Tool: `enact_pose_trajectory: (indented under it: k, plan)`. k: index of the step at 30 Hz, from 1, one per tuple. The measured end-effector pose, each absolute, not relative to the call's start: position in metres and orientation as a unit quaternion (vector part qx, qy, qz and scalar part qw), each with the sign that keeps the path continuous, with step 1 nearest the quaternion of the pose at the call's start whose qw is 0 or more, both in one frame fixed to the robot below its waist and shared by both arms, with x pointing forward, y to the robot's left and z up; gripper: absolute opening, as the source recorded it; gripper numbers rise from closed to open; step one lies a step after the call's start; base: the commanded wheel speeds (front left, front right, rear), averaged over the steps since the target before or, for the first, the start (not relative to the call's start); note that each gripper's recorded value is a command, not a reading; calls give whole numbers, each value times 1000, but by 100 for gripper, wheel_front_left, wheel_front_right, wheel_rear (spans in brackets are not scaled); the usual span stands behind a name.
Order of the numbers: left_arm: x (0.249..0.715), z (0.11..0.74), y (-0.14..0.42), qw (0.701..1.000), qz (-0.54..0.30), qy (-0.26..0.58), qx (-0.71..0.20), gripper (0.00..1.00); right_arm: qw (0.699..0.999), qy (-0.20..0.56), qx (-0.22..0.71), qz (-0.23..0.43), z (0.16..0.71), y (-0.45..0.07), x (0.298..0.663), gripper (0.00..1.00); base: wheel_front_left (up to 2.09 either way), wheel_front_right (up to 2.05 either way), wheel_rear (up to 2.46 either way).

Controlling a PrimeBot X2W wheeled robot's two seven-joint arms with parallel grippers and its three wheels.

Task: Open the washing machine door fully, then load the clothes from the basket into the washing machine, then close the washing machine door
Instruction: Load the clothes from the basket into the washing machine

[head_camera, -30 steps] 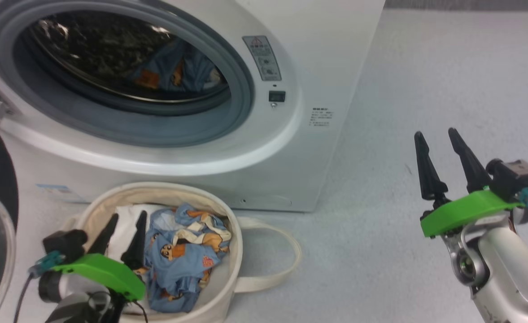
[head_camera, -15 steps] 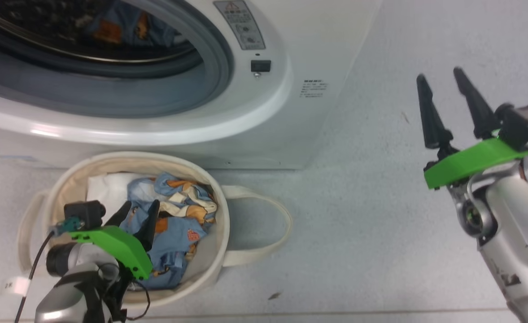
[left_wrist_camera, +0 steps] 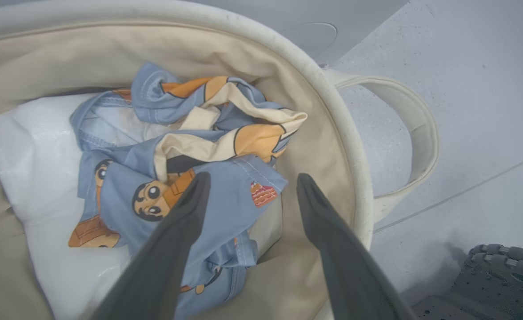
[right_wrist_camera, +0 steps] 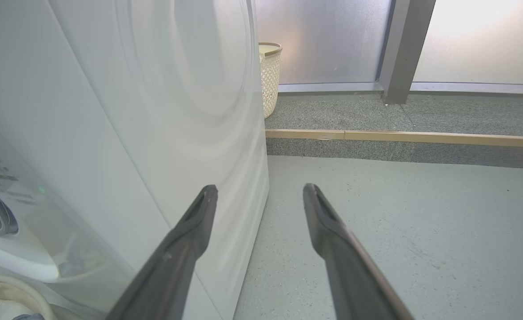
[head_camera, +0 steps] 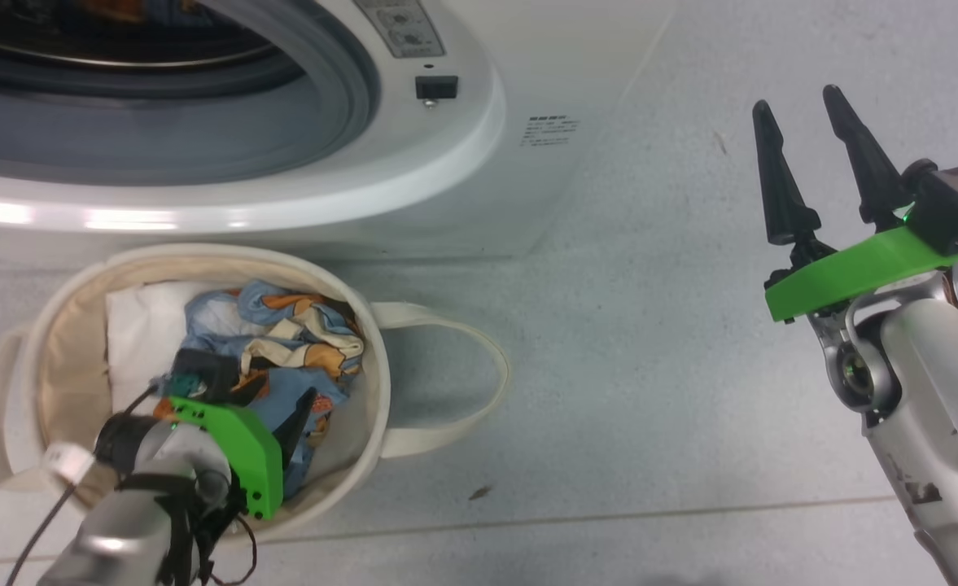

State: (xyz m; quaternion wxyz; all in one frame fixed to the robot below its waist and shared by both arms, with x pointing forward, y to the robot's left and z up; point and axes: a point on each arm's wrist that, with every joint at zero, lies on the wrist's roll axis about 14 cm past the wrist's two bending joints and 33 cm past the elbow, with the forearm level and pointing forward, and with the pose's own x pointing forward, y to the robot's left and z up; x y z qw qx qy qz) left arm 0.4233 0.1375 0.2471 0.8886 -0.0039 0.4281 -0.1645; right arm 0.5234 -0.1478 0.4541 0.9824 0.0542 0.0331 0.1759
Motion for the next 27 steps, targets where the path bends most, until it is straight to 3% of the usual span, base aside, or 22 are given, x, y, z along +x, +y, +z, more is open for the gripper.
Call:
enact_pose_trajectory:
  k: [18,24,27]
  plan:
    - [408,196,118,814,-275,502,102,100,984,46,48,167,425,-150,539,100,0,0,0]
    - [417,193,110,816,-290,489,102,100,984,52,49,165,417,-150,540,100,0,0,0]
    - [413,189,106,802,-316,490,129,100,984,55,49,163,413,-151,540,100,0,0,0]
